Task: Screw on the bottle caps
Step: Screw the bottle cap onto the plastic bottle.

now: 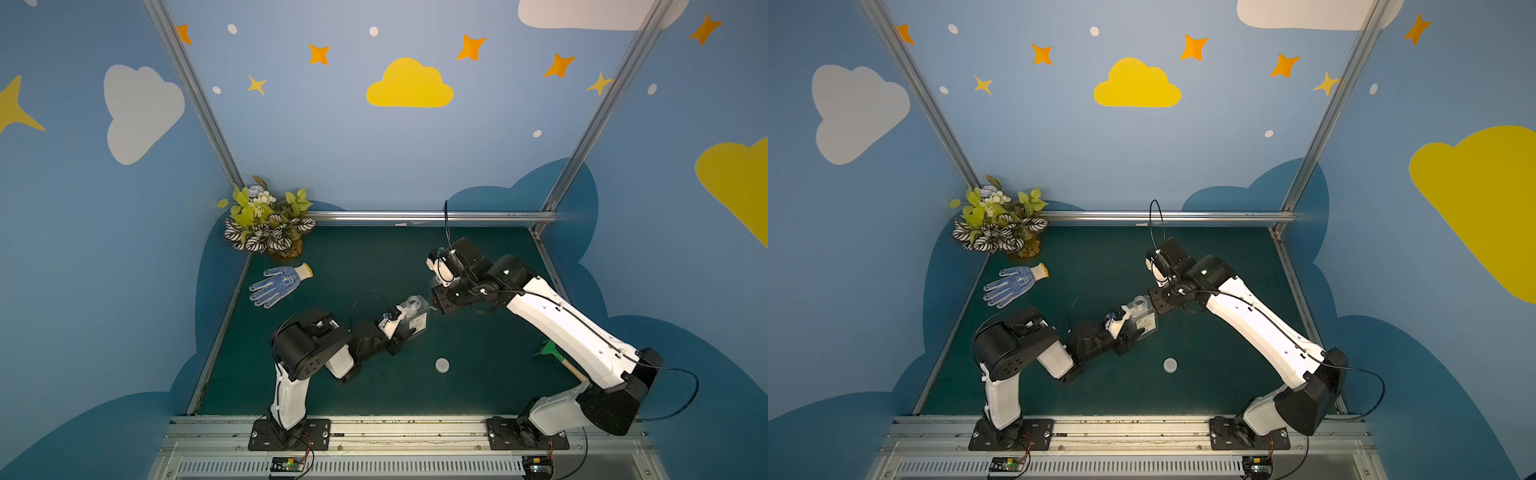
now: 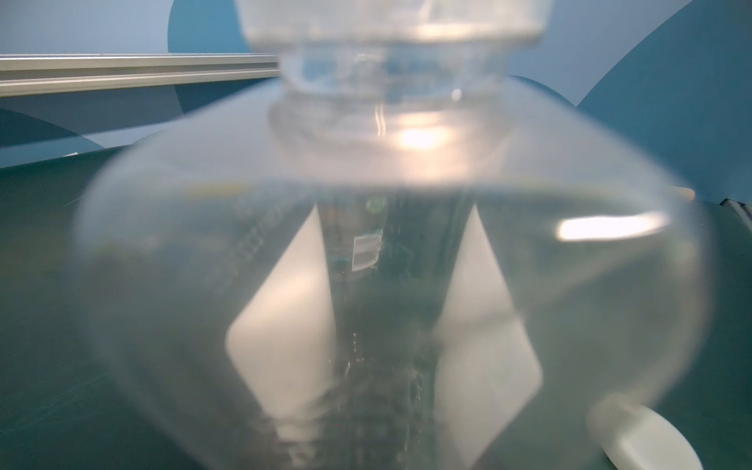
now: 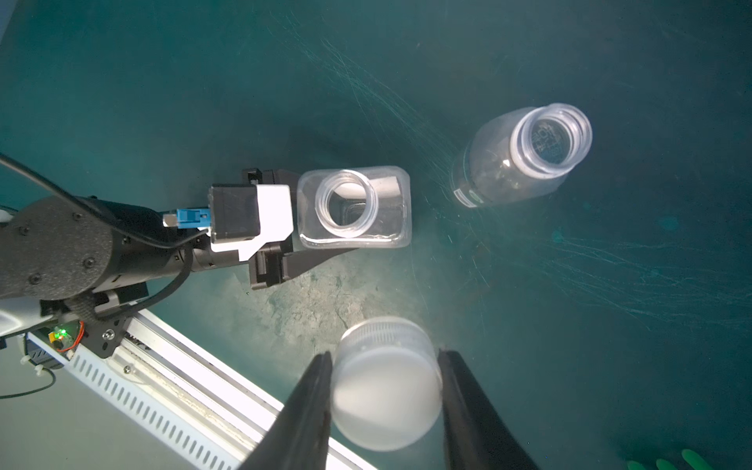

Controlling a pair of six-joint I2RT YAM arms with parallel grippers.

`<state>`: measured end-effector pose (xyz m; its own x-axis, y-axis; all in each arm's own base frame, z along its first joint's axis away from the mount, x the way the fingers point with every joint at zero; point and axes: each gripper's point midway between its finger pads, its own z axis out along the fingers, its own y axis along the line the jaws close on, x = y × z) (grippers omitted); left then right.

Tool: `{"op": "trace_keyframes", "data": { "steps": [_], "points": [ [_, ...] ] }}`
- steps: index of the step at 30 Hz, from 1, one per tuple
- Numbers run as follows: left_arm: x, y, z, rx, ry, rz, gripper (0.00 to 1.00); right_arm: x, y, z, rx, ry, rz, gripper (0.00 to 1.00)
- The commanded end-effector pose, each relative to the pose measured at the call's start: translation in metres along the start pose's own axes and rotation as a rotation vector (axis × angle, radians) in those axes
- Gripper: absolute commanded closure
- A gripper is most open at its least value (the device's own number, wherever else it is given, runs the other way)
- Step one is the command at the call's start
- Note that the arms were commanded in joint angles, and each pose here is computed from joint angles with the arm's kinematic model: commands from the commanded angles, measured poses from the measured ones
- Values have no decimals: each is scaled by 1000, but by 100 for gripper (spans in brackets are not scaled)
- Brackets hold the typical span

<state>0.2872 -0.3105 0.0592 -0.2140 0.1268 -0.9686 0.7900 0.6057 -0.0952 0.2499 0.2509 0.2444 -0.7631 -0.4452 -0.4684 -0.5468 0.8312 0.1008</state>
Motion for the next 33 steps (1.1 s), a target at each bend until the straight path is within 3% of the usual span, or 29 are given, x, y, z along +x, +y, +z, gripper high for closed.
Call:
{"op": "trace_keyframes", "data": {
  "steps": [1, 12, 33],
  "points": [
    [0, -10, 3, 76, -4, 5, 53, -4, 7, 0, -39, 20, -25, 65],
    [10, -17, -8, 110, 24, 40, 60, -12, 31, 20, -86, 113, -75, 66],
    [15, -19, -11, 116, 34, 94, 62, 2, 30, 58, 42, 265, -143, 68]
  ]
}}
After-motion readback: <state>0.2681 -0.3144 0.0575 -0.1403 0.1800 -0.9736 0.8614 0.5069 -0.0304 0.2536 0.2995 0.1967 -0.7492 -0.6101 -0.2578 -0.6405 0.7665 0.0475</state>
